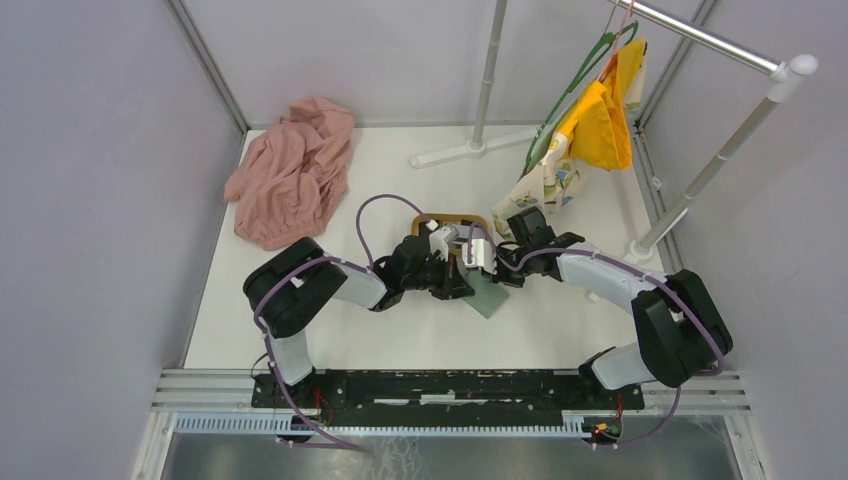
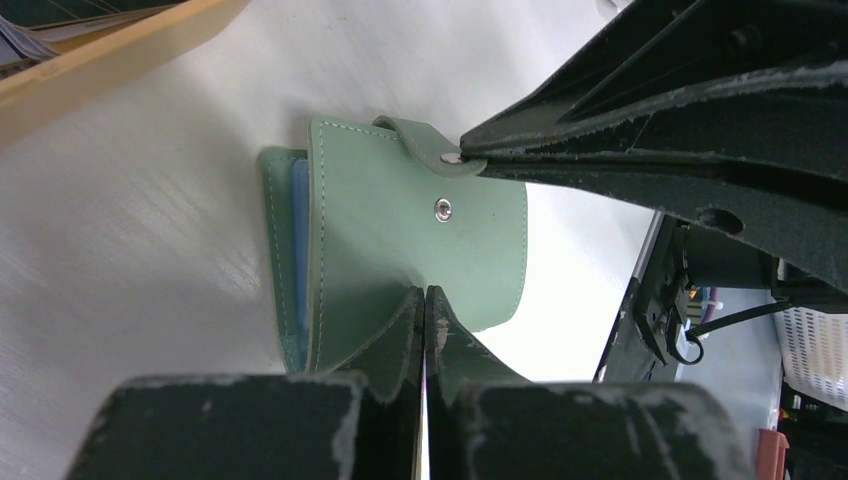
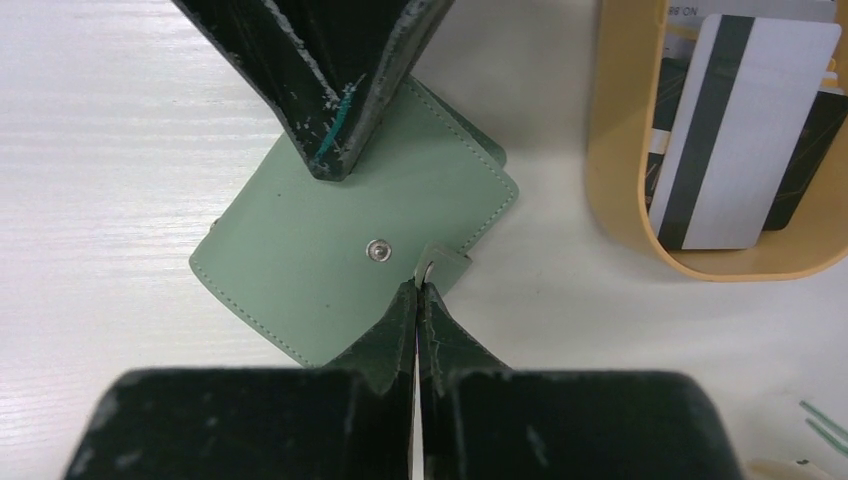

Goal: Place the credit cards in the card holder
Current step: Close the card holder at the center of the board.

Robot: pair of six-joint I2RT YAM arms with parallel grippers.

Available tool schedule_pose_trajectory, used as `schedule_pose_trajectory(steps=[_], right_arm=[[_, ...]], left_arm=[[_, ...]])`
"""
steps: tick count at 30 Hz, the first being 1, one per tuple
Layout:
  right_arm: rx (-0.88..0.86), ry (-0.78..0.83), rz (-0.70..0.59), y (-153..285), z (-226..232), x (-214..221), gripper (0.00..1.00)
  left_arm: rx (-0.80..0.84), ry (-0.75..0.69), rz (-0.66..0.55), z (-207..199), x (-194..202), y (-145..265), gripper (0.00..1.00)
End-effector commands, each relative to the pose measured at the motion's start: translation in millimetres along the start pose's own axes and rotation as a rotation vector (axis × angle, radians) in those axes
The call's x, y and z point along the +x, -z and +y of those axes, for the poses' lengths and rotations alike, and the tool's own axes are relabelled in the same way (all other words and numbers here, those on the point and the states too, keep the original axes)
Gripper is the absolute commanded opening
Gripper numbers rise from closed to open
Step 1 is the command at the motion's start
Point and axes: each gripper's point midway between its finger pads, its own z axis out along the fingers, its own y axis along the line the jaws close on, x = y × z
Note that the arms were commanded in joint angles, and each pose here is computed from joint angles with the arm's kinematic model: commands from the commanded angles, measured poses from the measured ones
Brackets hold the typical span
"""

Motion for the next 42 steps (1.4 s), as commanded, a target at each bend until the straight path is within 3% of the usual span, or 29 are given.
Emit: schedule_pose_trajectory(steps=[1,42], right_arm=[[-0.017,0.044,-0.042,2,10,-10,0.00],[0.082,0.271,0.111,-1,26,0,0.00]], left_arm=[[0.035,0.020,-0.022,-9,-10,-6,0.02],[0.047,0.021,-0.005,-15,-9,-13,0.02]])
